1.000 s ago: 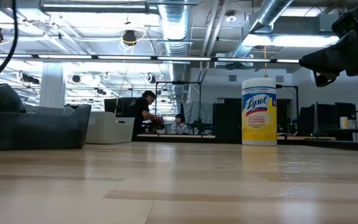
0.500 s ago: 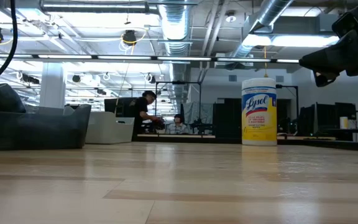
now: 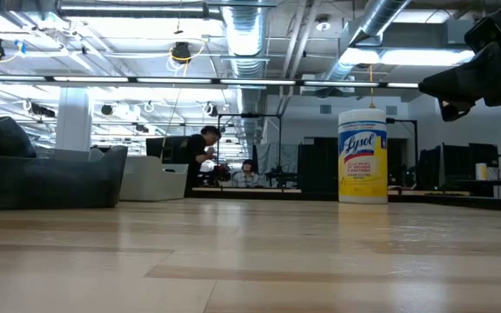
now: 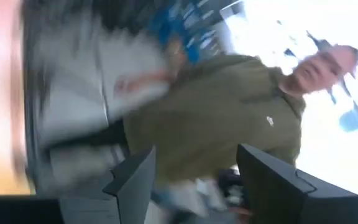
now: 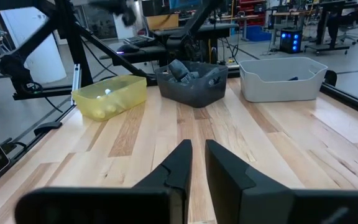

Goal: Pick & Place Travel size toiletries
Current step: Return to Home Position

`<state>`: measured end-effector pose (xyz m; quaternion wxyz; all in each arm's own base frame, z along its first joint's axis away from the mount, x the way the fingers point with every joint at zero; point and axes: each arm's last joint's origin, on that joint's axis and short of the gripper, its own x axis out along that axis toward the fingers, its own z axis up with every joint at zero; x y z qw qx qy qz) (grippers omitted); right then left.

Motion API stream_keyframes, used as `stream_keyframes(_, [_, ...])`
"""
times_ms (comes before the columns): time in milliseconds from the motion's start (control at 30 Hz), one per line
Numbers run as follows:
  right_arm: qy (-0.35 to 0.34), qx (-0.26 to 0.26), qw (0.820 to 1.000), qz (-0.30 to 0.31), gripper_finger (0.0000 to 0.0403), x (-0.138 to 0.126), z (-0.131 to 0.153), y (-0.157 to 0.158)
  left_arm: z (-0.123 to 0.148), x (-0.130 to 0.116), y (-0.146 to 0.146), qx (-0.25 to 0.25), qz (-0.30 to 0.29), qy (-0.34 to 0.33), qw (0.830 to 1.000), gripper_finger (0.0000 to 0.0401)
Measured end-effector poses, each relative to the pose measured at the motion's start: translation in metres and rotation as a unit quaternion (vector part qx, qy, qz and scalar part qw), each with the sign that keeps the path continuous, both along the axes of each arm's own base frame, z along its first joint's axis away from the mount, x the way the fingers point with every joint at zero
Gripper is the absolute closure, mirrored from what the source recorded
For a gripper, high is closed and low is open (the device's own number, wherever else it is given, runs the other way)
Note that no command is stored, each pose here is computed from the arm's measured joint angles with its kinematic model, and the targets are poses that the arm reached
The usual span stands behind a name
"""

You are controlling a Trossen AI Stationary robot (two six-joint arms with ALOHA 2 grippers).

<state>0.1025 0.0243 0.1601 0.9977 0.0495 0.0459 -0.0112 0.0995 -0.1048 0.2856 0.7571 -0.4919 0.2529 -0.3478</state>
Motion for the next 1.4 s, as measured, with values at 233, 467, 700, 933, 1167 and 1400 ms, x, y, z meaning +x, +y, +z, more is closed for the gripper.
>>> stream_keyframes(233, [0.000,0.000,1.000,0.000,0.0362,0.000,0.000,0.000,0.029,-0.031,0.033,0.124,0.066,-0.362,0.921,0.0182])
stream_keyframes(467, [-0.001,0.000,1.000,0.000,0.0364,0.000,0.000,0.000,0.004,-0.052,0.057,0.159,0.112,-0.467,0.862,0.0182])
stream_keyframes(700, [0.000,0.000,1.000,0.000,0.0363,0.000,0.000,0.000,-0.034,-0.048,0.054,0.168,0.127,-0.484,0.849,0.0185])
stream_keyframes(933, [0.000,0.000,1.000,0.000,0.0363,0.000,0.000,0.000,-0.071,-0.039,0.045,0.151,0.141,-0.513,0.833,0.0187])
stream_keyframes(1167, [0.001,0.000,1.000,0.000,0.0364,0.000,0.000,0.000,-0.078,-0.038,0.043,0.161,0.121,-0.519,0.831,0.0186])
stream_keyframes(1400, [0.001,0.000,1.000,0.000,0.0362,0.000,0.000,0.000,-0.080,-0.037,0.041,0.201,0.116,-0.548,0.803,0.0189])
